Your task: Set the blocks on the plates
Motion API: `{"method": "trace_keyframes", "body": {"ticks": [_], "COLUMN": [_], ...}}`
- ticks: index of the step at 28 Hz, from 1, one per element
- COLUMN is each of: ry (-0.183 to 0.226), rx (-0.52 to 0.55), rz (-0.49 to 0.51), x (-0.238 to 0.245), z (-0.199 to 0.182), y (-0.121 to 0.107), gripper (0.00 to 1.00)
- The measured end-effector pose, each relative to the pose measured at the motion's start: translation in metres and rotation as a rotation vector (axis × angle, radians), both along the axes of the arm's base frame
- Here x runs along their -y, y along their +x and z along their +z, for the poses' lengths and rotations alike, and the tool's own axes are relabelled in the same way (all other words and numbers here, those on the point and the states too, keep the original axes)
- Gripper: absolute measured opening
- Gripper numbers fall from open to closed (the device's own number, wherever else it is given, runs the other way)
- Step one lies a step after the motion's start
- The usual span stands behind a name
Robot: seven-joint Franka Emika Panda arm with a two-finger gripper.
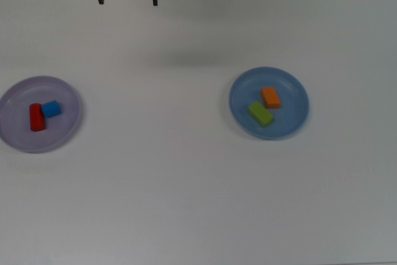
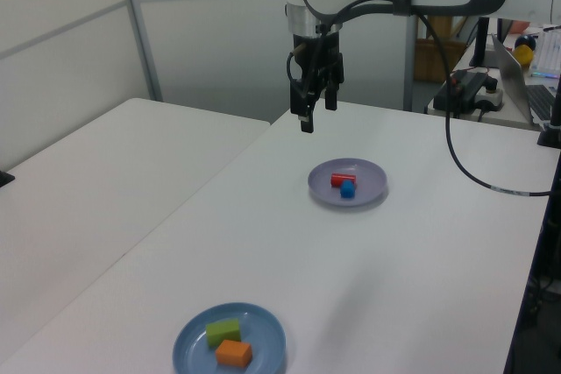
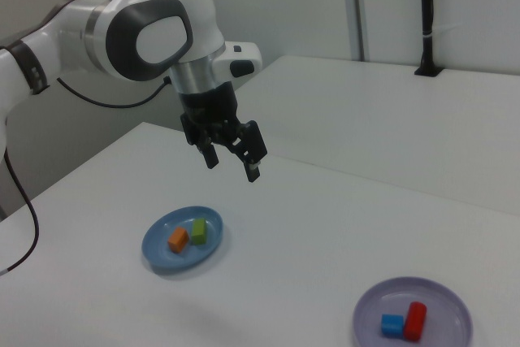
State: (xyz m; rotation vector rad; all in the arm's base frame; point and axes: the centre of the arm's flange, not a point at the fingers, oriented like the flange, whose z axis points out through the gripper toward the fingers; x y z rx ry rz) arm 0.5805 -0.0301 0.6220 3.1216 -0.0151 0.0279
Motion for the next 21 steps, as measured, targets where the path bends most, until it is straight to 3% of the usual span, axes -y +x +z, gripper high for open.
{"method": "trace_keyframes", "body": {"ticks": [21], "ry": [0.001], "rx": [-0.058], "rz": [0.041], "x": [-0.021], "z": [-0.019], "y": [0.004], "gripper": [1.0]}}
